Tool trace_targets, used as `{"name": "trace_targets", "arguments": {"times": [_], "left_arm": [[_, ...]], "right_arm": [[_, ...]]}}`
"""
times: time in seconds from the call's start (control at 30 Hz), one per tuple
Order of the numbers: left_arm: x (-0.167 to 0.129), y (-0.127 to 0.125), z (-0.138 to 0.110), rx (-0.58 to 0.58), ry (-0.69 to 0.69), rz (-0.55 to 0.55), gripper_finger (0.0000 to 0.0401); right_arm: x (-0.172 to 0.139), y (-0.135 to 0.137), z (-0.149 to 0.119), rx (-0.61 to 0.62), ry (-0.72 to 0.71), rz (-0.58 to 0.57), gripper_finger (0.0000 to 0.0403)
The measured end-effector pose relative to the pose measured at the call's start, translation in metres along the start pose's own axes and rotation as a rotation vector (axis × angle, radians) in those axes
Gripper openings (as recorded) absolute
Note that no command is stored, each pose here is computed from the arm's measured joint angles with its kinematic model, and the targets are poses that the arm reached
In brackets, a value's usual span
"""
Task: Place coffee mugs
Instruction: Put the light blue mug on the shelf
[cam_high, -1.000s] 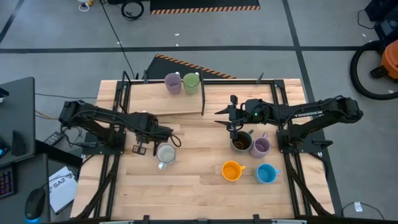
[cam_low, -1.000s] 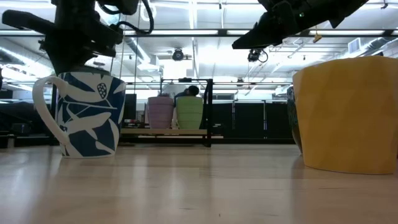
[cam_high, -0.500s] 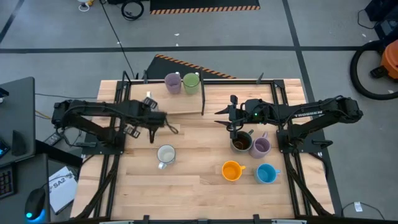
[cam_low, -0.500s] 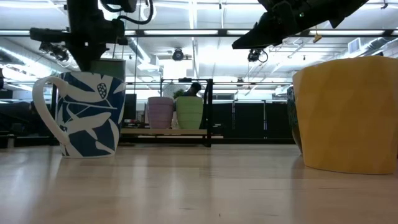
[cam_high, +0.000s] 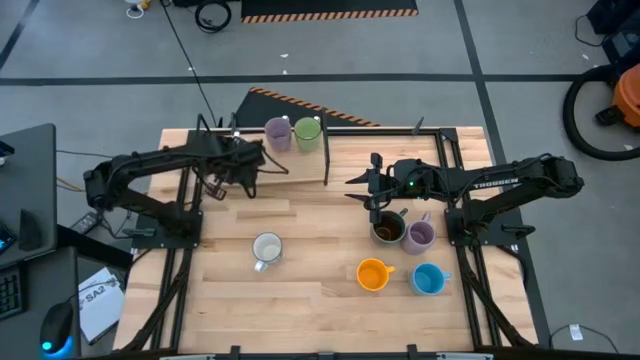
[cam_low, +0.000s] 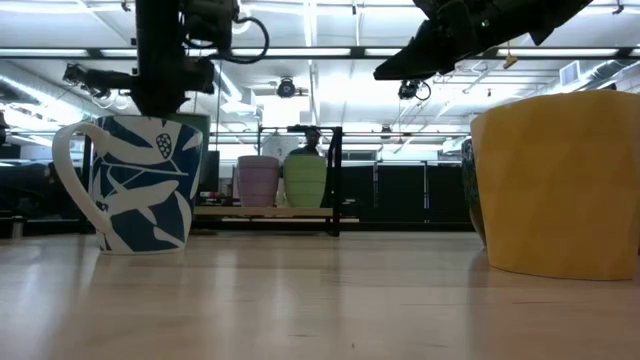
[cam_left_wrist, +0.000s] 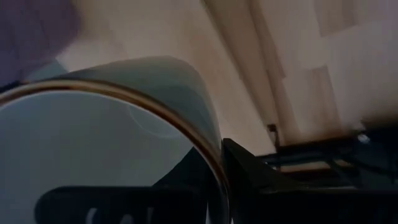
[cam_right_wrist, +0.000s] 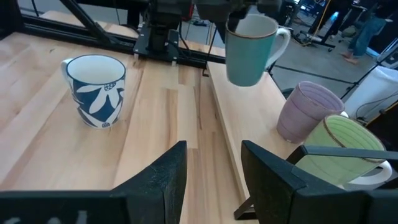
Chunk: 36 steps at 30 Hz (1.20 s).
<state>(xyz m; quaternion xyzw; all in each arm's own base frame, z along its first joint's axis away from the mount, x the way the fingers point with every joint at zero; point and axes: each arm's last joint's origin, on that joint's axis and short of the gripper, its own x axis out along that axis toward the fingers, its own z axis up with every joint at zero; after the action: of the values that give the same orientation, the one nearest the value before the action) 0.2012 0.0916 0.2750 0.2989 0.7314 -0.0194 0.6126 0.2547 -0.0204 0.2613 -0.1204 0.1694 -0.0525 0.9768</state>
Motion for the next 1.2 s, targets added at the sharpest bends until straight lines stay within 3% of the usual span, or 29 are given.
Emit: {"name": "trace_targets", "arguments": {"times": [0.33, 0.57, 0.73, 1.03, 1.2], "left_arm": [[0.017, 0.027, -0.028, 0.102, -0.028, -0.007, 0.004], [0.028, 0.047, -0.048, 0.294, -0.036, 0.058, 0.004], [0.034, 0.058, -0.062, 0.358, -0.087, 0.092, 0.004], [0.043, 0.063, -0.084, 0.277, -0.121, 0.065, 0.004], [0.06, 0.07, -0.083, 0.26, -0.118, 0.015, 0.004]], "right_arm": [[0.0, -0.001, 0.0, -0.016, -0.004, -0.004, 0.0158], [0.001, -0.013, 0.0, -0.062, -0.023, -0.04, 0.0158], [0.001, -0.021, 0.001, -0.07, -0.075, 0.033, 0.0158], [0.0, -0.028, -0.001, -0.079, -0.074, 0.01, 0.0158], [0.003, -0.032, -0.003, -0.056, -0.071, -0.004, 0.0158]]}}
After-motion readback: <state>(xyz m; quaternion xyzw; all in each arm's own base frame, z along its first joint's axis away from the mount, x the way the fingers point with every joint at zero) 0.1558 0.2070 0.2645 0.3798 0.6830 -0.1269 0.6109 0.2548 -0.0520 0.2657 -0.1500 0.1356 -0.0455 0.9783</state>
